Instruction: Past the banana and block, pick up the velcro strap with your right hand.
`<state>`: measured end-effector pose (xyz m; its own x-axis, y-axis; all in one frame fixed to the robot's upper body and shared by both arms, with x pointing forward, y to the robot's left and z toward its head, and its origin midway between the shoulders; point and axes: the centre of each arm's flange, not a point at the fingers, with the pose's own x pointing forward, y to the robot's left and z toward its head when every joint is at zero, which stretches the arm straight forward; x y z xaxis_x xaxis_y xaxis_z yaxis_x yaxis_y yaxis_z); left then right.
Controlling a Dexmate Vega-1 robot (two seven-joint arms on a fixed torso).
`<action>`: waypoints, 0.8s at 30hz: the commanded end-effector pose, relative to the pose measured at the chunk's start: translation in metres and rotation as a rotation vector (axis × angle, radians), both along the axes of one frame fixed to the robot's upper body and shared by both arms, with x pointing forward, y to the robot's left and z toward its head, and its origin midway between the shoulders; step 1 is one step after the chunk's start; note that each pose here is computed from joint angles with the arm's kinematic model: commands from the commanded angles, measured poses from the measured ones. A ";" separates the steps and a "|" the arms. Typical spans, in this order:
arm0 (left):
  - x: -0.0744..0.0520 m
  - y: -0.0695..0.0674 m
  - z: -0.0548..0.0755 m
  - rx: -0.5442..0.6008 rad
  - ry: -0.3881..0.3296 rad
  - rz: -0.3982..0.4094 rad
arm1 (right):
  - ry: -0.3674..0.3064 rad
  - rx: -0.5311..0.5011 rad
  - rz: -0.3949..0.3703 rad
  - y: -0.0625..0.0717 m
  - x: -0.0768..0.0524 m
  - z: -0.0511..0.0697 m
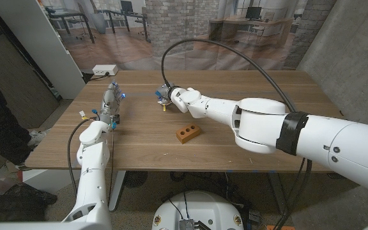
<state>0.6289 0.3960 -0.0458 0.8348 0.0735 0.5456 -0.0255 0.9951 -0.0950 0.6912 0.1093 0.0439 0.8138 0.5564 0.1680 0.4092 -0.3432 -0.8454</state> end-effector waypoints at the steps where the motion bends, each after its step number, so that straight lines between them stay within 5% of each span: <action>1: 0.000 -0.003 0.001 0.007 -0.003 -0.007 | -0.104 0.022 0.103 -0.002 -0.004 0.003; 11: -0.001 -0.006 0.003 0.013 -0.010 -0.012 | -0.217 0.082 0.249 -0.005 -0.015 0.010; 24: -0.004 -0.008 0.005 0.020 -0.021 -0.019 | -0.269 0.117 0.276 -0.012 -0.027 0.016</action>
